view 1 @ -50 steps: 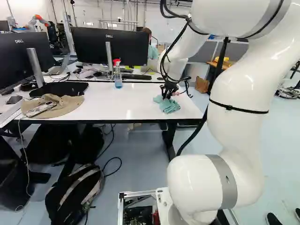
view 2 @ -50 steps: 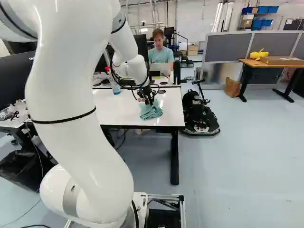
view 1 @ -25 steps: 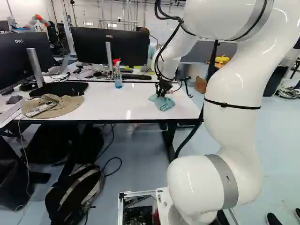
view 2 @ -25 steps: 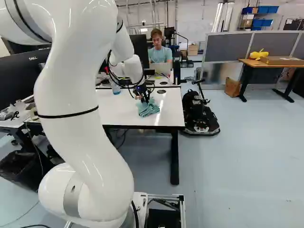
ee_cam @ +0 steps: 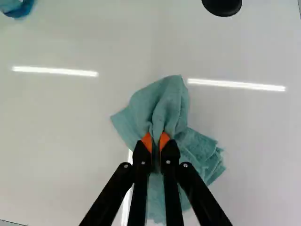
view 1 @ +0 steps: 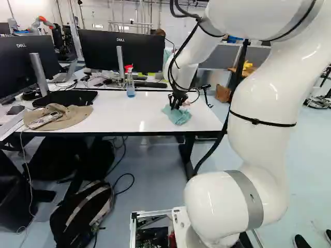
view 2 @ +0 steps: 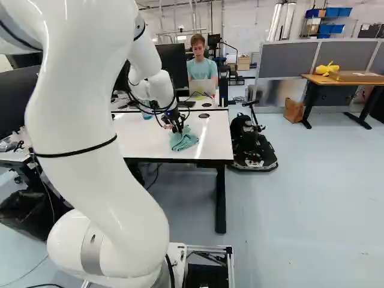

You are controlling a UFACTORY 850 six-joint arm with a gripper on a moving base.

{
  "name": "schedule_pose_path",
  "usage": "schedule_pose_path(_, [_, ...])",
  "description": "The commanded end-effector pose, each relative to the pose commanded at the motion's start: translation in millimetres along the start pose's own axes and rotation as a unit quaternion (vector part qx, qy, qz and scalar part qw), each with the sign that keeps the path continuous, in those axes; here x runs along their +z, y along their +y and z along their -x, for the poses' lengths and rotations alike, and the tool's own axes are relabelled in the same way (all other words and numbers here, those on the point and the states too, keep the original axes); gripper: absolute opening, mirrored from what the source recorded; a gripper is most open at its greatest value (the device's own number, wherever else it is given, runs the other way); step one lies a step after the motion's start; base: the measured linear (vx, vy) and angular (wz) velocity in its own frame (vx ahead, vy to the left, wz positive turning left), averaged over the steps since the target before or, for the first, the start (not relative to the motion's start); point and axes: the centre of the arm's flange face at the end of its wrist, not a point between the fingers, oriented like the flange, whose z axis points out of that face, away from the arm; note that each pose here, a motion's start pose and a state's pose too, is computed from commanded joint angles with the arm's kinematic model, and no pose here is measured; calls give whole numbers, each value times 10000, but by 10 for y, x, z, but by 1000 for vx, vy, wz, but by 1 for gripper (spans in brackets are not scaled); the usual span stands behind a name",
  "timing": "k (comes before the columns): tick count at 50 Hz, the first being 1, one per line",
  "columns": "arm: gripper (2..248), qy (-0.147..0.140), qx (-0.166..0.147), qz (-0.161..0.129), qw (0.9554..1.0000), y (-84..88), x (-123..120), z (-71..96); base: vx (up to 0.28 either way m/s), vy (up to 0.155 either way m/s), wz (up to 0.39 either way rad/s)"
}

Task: Clean the table with the green towel

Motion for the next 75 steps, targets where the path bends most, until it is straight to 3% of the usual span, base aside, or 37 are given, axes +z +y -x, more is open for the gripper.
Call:
schedule_pose_path(28, [38, -85, 9, 4, 10000, 9, -226, 504, 0, 0, 0])
schedule_pose_path(44, [38, -107, 125, 55, 9998, 118, -342, 777, 0, 0, 0])
schedule_pose_path(62, [38, -111, 443, 194, 9988, 398, -418, 962, 0, 0, 0])
schedule_pose_path(75, [38, -75, 449, 199, 9988, 402, -450, 963, 0, 0, 0])
